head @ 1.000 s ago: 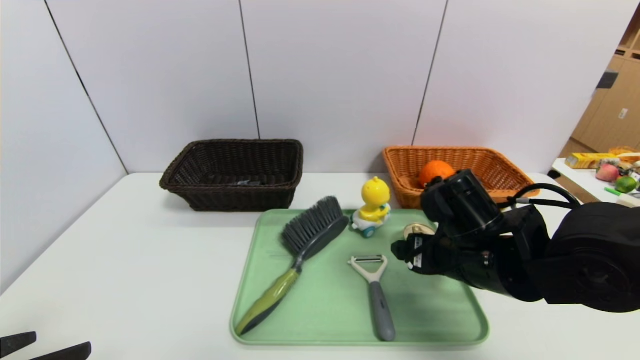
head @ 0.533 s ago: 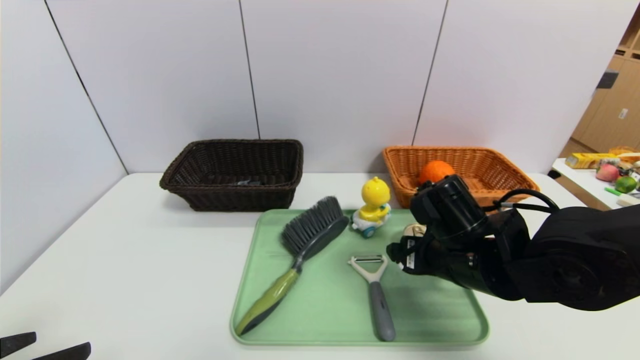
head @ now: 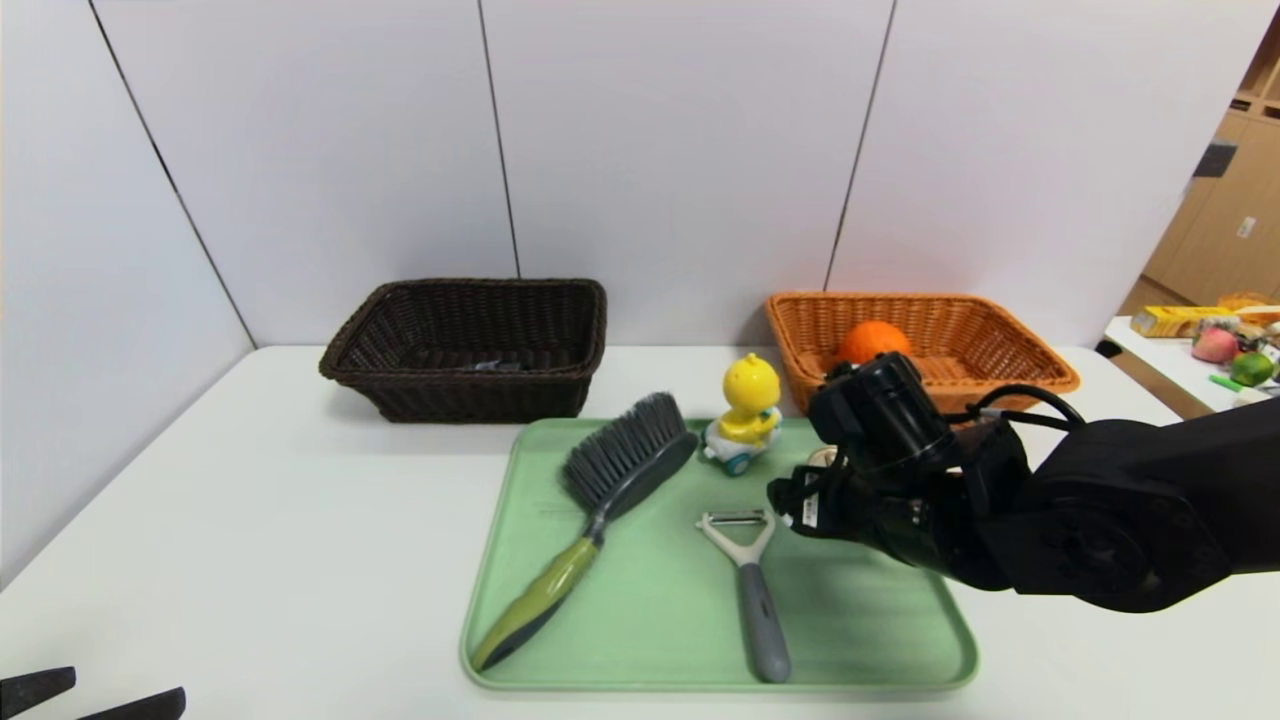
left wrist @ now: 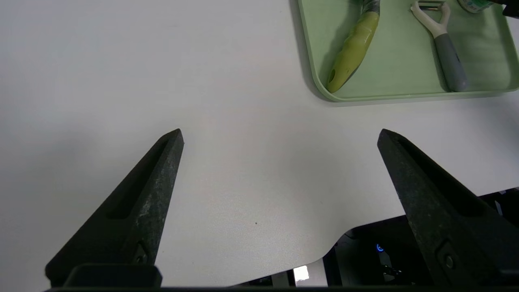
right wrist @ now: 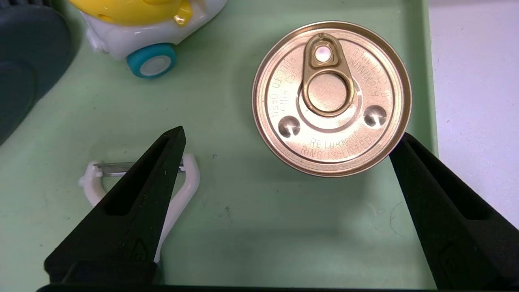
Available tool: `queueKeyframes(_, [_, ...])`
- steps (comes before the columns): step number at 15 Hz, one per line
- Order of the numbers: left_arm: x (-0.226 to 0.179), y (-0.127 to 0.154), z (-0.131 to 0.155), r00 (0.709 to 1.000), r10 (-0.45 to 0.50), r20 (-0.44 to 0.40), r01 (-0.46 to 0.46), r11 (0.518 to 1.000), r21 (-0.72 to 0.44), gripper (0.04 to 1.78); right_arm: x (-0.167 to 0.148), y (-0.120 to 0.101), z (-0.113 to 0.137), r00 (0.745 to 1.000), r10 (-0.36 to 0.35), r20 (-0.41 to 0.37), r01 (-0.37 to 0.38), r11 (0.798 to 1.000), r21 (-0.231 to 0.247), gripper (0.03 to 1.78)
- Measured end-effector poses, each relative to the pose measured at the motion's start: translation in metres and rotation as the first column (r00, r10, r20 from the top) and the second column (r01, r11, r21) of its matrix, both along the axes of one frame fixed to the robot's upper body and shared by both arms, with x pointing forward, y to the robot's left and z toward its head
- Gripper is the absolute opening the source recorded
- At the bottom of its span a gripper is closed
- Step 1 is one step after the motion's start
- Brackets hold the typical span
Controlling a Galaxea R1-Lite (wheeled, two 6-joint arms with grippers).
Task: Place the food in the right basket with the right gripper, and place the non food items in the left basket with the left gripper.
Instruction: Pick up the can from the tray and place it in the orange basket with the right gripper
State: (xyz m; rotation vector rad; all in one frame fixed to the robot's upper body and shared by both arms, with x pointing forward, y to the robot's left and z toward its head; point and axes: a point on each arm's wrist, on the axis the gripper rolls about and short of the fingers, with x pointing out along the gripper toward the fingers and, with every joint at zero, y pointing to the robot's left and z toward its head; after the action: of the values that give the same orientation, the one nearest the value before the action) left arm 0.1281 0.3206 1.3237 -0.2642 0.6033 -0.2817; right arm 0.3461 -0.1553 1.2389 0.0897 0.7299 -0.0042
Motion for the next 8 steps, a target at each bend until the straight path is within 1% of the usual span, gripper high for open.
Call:
queueKeyframes(6, [0.001, 0.0, -0.003, 1.0, 0.0, -0.011, 0.0, 1.0, 0.003, 1.69, 0.011, -0.005, -0.006, 1.0, -0.013, 0.02, 0.013, 1.0, -0.018, 1.7])
queueKeyframes(8, [0.001, 0.0, -0.005, 1.0, 0.0, -0.017, 0.0, 1.0, 0.004, 1.69, 0.013, -0.006, -0.01, 1.0, -0.013, 0.013, 0.014, 1.0, -0.027, 1.7])
